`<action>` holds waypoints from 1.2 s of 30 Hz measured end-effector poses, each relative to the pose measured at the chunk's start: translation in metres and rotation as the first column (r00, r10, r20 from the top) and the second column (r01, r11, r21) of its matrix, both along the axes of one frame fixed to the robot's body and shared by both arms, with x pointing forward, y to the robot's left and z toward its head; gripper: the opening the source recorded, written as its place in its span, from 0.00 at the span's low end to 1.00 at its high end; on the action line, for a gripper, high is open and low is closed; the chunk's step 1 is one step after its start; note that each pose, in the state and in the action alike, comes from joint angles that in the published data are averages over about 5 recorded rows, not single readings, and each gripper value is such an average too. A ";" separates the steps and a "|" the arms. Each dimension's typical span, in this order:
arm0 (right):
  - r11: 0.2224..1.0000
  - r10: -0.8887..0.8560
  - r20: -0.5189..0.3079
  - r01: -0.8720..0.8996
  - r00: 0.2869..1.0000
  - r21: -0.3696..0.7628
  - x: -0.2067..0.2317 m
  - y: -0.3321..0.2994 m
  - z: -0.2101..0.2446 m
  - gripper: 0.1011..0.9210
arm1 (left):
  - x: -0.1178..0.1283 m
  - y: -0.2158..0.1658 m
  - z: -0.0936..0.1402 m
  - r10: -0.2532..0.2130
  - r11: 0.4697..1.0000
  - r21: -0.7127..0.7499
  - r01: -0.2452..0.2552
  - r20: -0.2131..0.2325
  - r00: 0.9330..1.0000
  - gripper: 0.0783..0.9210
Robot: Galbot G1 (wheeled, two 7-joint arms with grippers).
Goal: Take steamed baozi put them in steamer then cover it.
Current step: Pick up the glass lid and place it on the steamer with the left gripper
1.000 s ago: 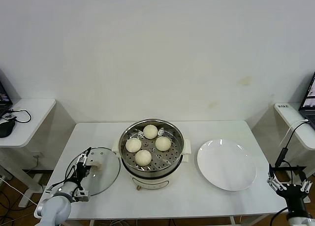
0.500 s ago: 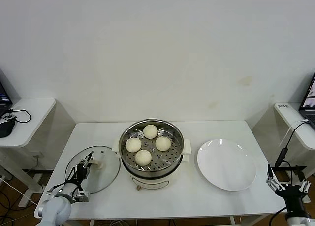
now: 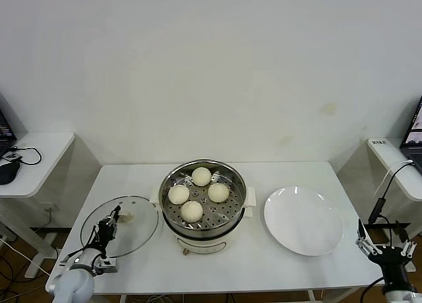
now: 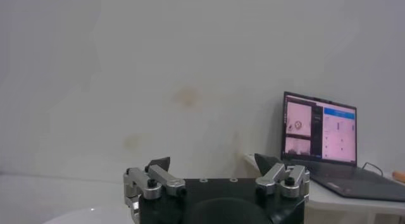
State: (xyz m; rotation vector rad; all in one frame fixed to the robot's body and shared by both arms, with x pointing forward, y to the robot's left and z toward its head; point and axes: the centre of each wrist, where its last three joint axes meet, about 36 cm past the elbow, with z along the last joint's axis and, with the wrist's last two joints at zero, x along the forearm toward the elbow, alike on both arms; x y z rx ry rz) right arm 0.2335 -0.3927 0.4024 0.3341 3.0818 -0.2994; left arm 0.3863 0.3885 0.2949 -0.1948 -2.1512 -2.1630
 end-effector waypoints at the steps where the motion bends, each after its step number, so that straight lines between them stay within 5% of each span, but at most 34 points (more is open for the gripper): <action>1: 1.000 0.003 0.001 -0.003 1.000 0.000 0.000 0.000 0.000 0.88 | -0.003 0.000 0.003 0.010 1.000 -0.002 -0.010 0.009 1.000 0.06; 13: 0.998 0.054 -0.003 -0.054 0.999 -0.014 0.008 0.008 0.001 0.88 | -0.042 -0.001 0.077 0.135 0.989 0.036 -0.140 0.118 0.984 0.06; 19: 0.996 0.081 -0.010 -0.082 0.997 -0.022 0.011 0.015 -0.001 0.88 | -0.054 -0.019 0.129 0.153 0.987 0.022 -0.159 0.173 0.973 0.06; 26: 0.994 0.100 -0.028 -0.101 0.995 -0.045 0.015 0.022 -0.004 0.88 | -0.058 -0.056 0.165 0.111 0.994 -0.034 -0.107 0.196 0.974 0.06; 36: 0.988 0.122 -0.067 -0.128 0.990 -0.085 0.018 0.034 -0.008 0.88 | -0.042 -0.125 0.167 -0.009 0.995 -0.093 0.024 0.163 0.987 0.06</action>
